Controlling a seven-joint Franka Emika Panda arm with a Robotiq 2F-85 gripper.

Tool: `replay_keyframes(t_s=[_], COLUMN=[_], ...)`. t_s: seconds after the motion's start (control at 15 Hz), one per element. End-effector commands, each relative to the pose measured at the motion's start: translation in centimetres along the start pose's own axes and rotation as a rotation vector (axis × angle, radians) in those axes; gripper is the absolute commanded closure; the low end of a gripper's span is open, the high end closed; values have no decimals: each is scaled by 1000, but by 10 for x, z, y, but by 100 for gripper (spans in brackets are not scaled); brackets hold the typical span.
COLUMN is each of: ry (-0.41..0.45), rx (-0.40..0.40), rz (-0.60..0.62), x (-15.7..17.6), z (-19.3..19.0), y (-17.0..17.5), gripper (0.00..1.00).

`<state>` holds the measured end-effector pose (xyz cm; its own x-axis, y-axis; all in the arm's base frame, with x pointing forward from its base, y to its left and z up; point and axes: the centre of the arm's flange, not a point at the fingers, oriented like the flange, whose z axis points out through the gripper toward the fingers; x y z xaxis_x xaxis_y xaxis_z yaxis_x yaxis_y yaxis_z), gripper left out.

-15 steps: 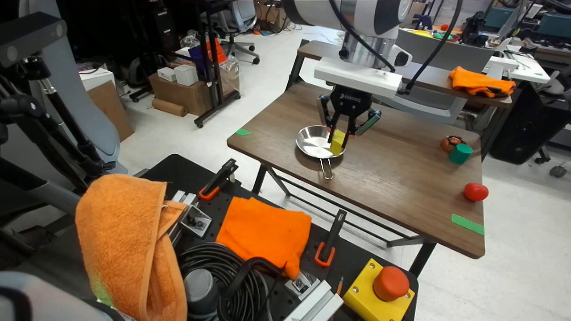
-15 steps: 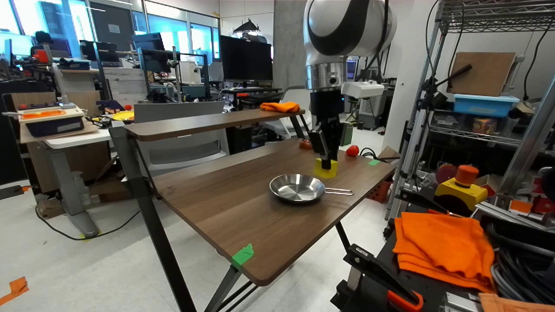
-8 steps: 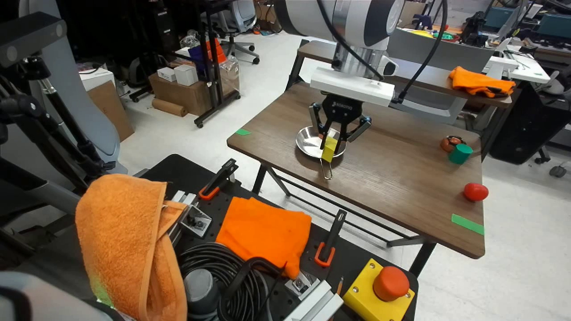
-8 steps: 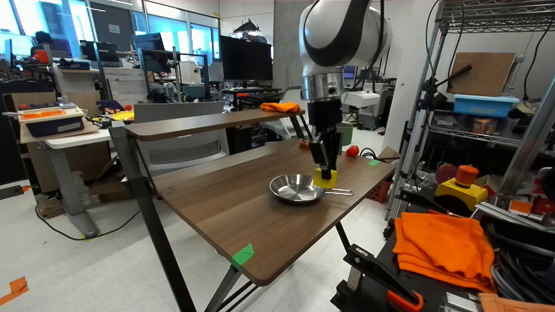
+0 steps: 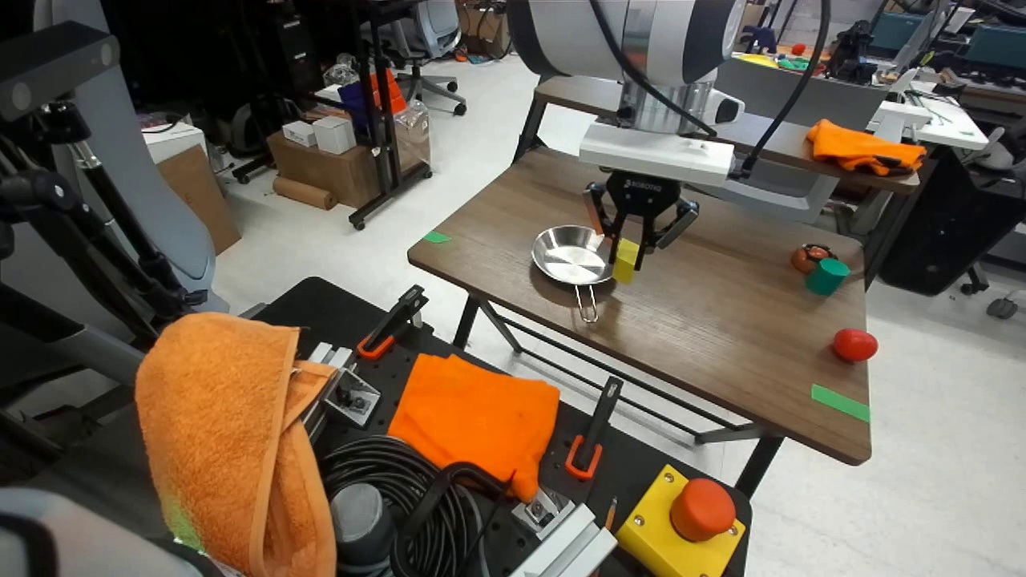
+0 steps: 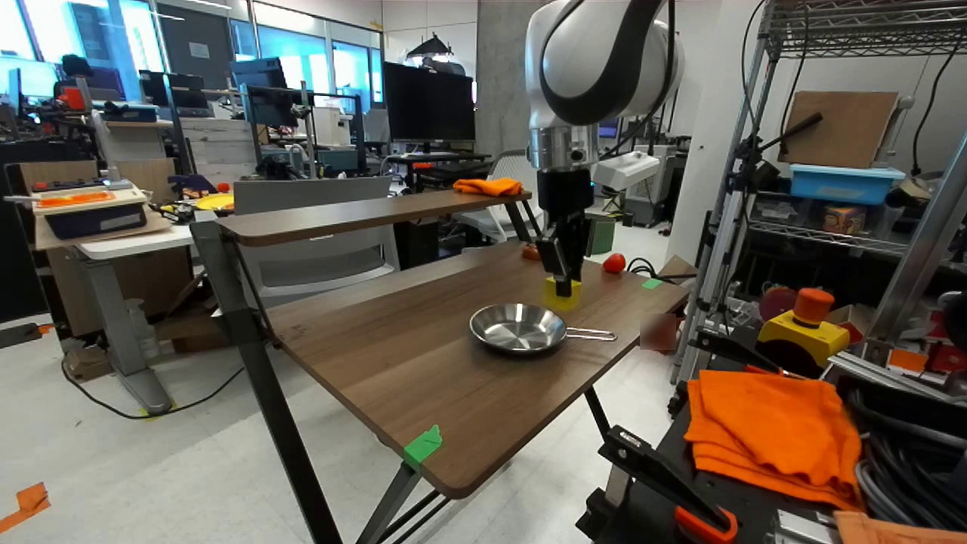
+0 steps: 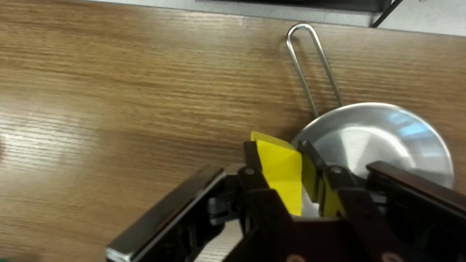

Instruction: Put the yellow block on the silver pan then remove it from the pan

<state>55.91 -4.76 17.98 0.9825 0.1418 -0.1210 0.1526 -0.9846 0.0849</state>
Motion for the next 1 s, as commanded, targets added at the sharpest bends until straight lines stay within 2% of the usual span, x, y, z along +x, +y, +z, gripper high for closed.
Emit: replay_keyframes(t_s=[0.0, 0.27, 0.73, 0.93], ry=[81, 79, 57, 36], rx=[-12, 38, 4, -8], rz=[8, 18, 3, -7], x=[4, 9, 11, 3], z=[-5, -4, -8, -3], y=[4, -3, -24, -34], gripper=[92, 92, 92, 92])
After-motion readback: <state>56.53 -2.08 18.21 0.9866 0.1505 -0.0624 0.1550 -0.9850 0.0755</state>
